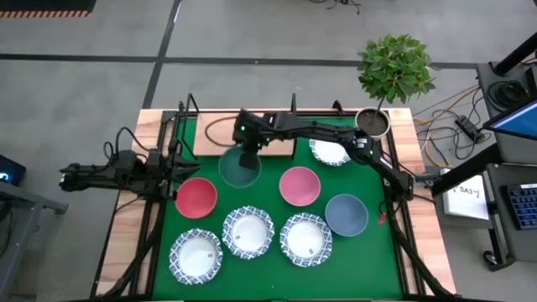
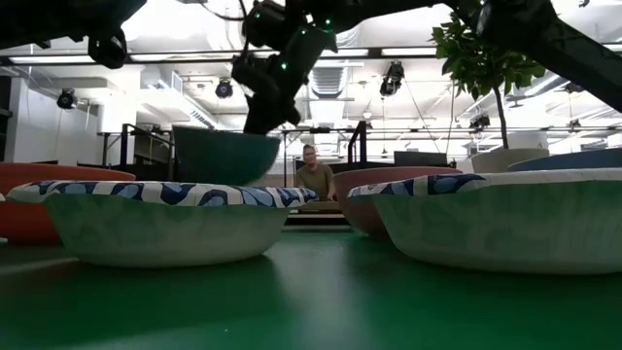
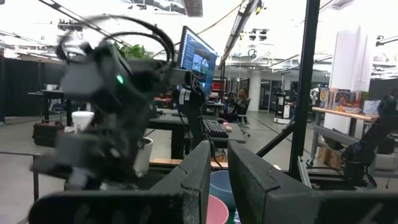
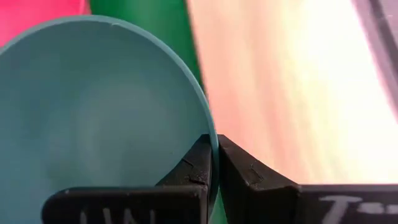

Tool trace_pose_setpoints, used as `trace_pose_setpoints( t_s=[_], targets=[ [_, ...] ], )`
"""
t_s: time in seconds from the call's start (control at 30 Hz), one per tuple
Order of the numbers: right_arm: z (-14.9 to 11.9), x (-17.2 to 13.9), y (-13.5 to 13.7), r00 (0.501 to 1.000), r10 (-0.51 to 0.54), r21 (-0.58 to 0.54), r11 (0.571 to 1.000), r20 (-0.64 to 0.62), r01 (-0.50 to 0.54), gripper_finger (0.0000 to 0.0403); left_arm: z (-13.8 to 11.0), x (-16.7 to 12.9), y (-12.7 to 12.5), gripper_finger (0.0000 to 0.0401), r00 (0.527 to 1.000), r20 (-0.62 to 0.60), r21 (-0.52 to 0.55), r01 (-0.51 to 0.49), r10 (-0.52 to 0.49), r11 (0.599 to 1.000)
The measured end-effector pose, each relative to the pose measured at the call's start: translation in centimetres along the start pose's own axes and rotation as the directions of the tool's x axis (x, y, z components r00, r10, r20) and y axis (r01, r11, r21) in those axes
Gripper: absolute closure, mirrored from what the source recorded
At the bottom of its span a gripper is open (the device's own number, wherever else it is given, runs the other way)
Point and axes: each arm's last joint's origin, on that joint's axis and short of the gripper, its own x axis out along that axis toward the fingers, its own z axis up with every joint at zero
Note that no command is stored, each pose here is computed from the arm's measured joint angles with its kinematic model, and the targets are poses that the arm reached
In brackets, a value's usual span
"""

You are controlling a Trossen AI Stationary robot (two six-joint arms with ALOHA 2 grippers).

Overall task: Place and stack bowls onto a shelf
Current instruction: Put the green bowl on the shelf

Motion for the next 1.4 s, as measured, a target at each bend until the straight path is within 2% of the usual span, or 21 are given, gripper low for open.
trace_pose_setpoints(
  t_s=[0.17,0.33,0.47,0.7,0.9,1.23,1.4],
  targets=[
    [0.9,-0.8,-3.1,0.995,-0.050,0.148,0.988,0.091,0.036,0.0394,0.0,0.0,0.0,0.0361,1.000,0.001,0.000,0.000,0.000,1.000],
    [1.0,-0.8,-6.5,0.982,-0.105,0.310,0.949,0.156,0.052,0.0394,0.0,0.0,0.0,0.0361,1.000,0.004,0.000,0.000,0.000,1.000],
    [1.1,-0.8,-8.3,0.968,-0.142,0.395,0.917,0.209,0.050,0.0394,0.1,0.0,0.0,0.0361,1.000,0.005,-0.001,0.000,0.000,1.000],
    [0.9,0.5,-8.7,0.950,-0.160,0.422,0.906,0.270,0.033,0.0394,0.1,0.0,0.0,0.0361,1.000,0.007,-0.001,0.000,0.000,1.000],
    [-0.4,2.4,-8.7,0.955,-0.158,0.460,0.888,0.250,0.027,0.0394,0.1,0.0,0.0,0.0361,1.000,0.008,-0.021,0.001,0.000,1.000],
    [-2.1,3.8,-9.0,0.944,-0.291,0.498,0.848,0.155,0.180,0.0394,0.1,0.0,0.0,0.0361,1.000,0.008,-0.029,0.001,0.000,1.000],
    [-2.1,3.9,-9.1,0.942,-0.298,0.505,0.843,0.151,0.186,0.0387,0.1,0.0,0.0,0.0361,1.000,0.008,-0.049,0.001,0.000,0.999]
  ],
)
